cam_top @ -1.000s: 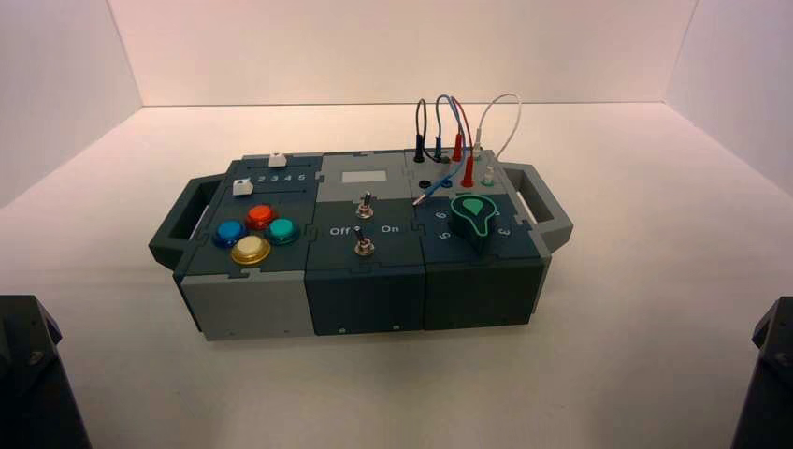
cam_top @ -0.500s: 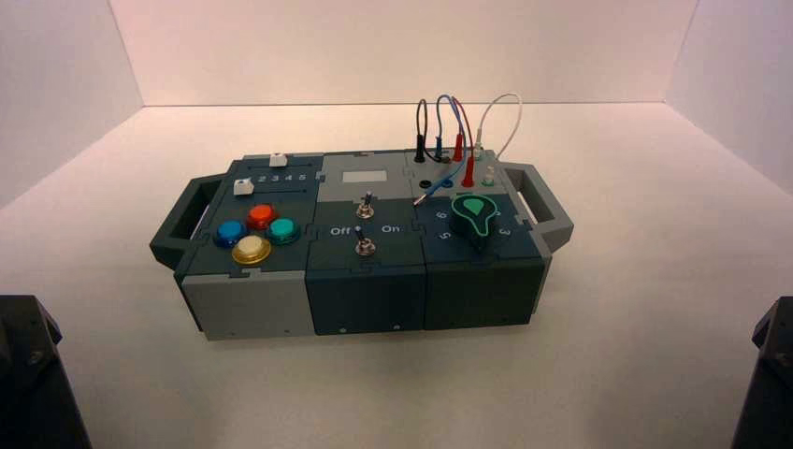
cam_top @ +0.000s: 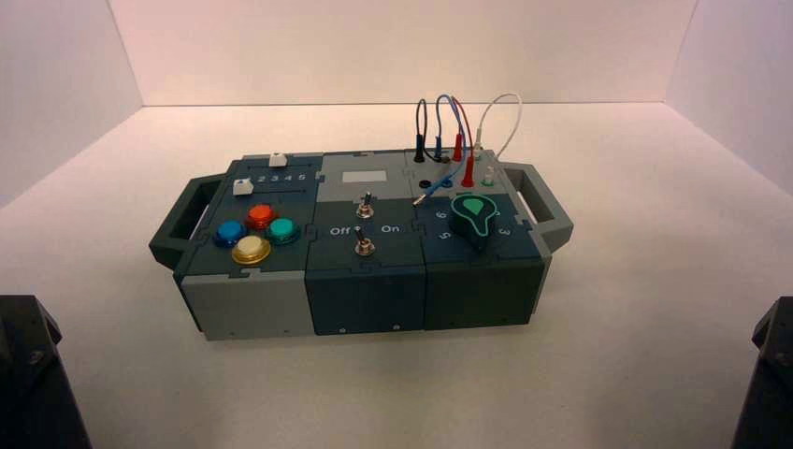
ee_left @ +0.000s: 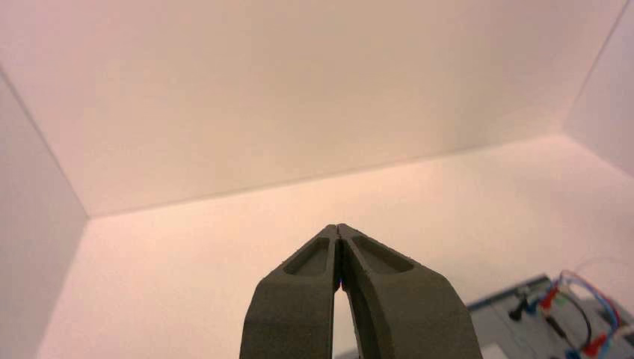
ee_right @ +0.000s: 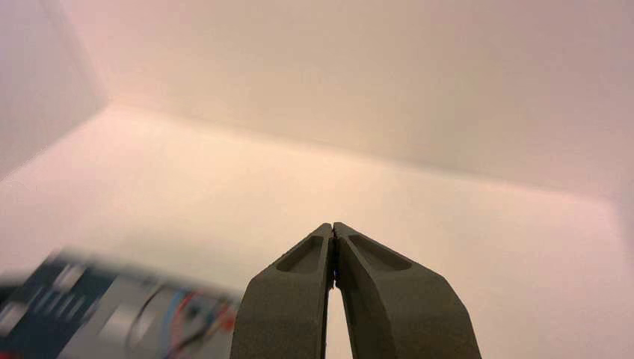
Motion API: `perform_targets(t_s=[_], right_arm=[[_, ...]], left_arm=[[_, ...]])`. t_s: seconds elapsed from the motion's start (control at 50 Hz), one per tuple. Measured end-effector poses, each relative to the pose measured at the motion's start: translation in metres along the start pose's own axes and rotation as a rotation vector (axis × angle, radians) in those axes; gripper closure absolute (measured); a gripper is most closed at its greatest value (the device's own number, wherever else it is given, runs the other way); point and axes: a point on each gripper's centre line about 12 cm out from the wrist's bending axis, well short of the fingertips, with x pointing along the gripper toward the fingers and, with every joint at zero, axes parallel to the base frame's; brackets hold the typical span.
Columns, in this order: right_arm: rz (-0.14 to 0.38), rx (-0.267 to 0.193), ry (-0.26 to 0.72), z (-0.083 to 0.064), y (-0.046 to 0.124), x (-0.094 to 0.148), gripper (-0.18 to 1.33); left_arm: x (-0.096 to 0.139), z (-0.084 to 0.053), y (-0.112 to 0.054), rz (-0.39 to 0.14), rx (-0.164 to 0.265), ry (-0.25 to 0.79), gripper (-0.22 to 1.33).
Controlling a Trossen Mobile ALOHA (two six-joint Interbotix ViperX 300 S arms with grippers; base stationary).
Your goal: Rotate the box counterclockwise.
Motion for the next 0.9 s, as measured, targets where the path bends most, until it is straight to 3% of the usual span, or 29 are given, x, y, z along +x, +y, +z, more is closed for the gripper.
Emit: perform_targets(t_s=[0.22,0.32,0.38,0.58,0.76,0.9], right_arm=[[0.184,-0.047,0.249,-0.022,0.049,0.004,1.30],[0.239,-0.042,0.331,-0.031,0.064,0.003,1.30],[0.276,-0.015,0.412,-0.041,0.074,0.001,1.30],[0.356,0.019,0.558,-0.060,0.096,-0.006,1.30],[0.402,-0.002,0.678,-0.082,0.114,-0.007,1.30],[0.423,-0.018,0.783,-0.107,0.125,-0.009,1.30]], left_arm=[[0.029,-0.012,0.000,0.000,-0.010,0.159,1.27],[0.043,-0.015,0.000,-0.002,-0.017,0.225,1.27],[0.055,-0.019,-0.001,-0.005,-0.024,0.278,1.28],[0.087,-0.025,-0.004,-0.009,-0.040,0.376,1.27],[0.113,-0.028,-0.006,-0.013,-0.046,0.431,1.27],[0.140,-0.038,-0.010,-0.018,-0.062,0.493,1.27]])
